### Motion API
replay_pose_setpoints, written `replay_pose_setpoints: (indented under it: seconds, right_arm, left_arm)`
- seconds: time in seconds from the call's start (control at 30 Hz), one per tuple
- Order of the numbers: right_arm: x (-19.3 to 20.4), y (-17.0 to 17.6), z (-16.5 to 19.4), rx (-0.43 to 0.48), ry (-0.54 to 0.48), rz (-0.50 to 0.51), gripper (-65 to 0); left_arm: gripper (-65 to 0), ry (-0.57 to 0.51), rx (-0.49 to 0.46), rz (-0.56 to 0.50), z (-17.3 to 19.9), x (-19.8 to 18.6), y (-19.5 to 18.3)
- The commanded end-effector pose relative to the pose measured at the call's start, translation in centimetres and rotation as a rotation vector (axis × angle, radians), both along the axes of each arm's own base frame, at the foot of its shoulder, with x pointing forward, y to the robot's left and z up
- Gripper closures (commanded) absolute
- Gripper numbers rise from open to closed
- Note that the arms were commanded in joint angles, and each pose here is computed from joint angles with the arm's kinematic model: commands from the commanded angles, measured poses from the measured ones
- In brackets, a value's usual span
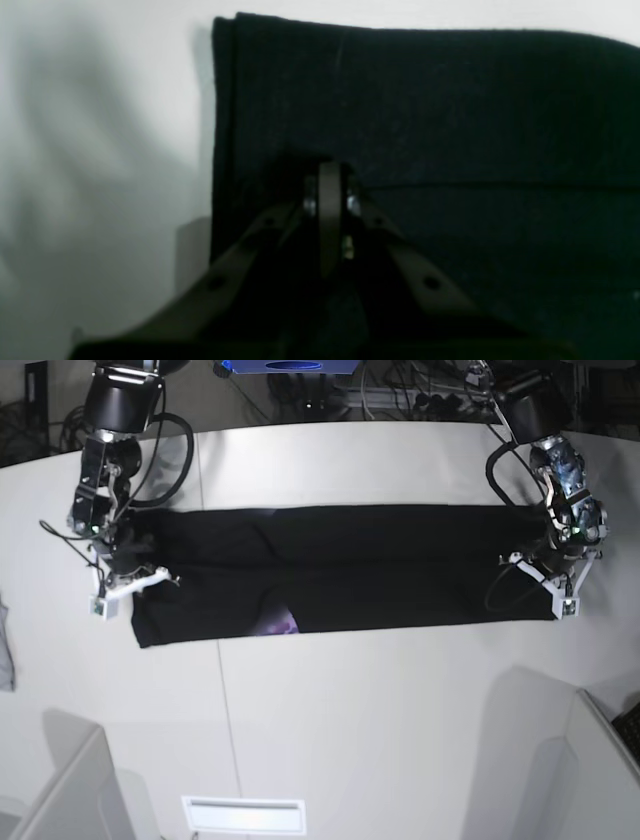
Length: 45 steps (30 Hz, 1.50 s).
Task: Fold the T-shirt properly
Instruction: 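Move both grippers to the folded edge of the shirt strip, then grasp the strip's two short ends with both grippers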
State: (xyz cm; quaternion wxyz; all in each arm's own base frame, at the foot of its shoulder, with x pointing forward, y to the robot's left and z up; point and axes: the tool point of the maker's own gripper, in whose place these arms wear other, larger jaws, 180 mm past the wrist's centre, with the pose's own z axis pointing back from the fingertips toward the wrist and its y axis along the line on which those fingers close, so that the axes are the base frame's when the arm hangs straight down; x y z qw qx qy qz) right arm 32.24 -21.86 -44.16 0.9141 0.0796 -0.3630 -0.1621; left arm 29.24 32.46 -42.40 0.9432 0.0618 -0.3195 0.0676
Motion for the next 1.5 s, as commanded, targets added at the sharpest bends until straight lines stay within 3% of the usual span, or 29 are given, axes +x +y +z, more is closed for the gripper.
replay_pose_setpoints:
  seconds: [0.0, 0.2, 0.5, 0.6, 0.73, 0.93, 0.97, 1.17, 1.23, 1.47]
  right_arm:
    - [0.3, -1.2, 0.6, -0.041, 0.000, -0.014, 0.0]
    - [1.5, -0.5, 4.7, -0.061, -0.099, 0.011, 0.0]
    - [2.1, 3.0, 13.8, -0.113, -0.273, 0.122, 0.0]
    - [1.6, 3.7, 15.6, -0.128, -0.306, 0.147, 0.0]
    - [0.4, 4.1, 15.4, -0.124, -0.293, 0.149, 0.0]
    - [-1.2, 4.2, 13.6, -0.118, -0.239, 0.154, 0.0]
    - [-1.3, 4.2, 13.5, -0.118, -0.235, 0.155, 0.0]
    - [-2.6, 5.0, 12.2, -0.088, -0.198, 0.150, 0.0]
    - [-2.9, 5.0, 11.8, -0.086, -0.188, 0.150, 0.0]
    - [-3.8, 5.2, 11.0, -0.077, -0.161, 0.147, 0.0]
  left_arm:
    - [0.0, 0.031, 0.036, 0.013, 0.2, -0.4, 1.0]
    - [0.0, -0.062, 0.083, -0.002, 3.6, 1.0, 1.2]
    - [0.0, -0.214, 0.196, -0.033, 11.0, 2.8, 1.0]
    - [0.0, -0.223, 0.154, -0.002, 12.7, 1.7, 1.2]
    - [0.0, -0.276, 0.044, 0.047, 13.0, -1.7, 2.9]
    - [0.0, -0.282, 0.013, 0.144, 13.1, -6.0, 6.5]
    - [-3.3, -0.282, -0.003, 0.154, 12.8, -6.4, 6.8]
    - [-52.3, -0.238, -0.121, 0.150, 9.3, -7.8, 7.8]
    - [-64.8, -0.216, -0.144, 0.140, 8.1, -8.0, 7.7]
    - [-65.0, -0.275, -0.238, 0.082, 5.5, -5.3, 5.6]
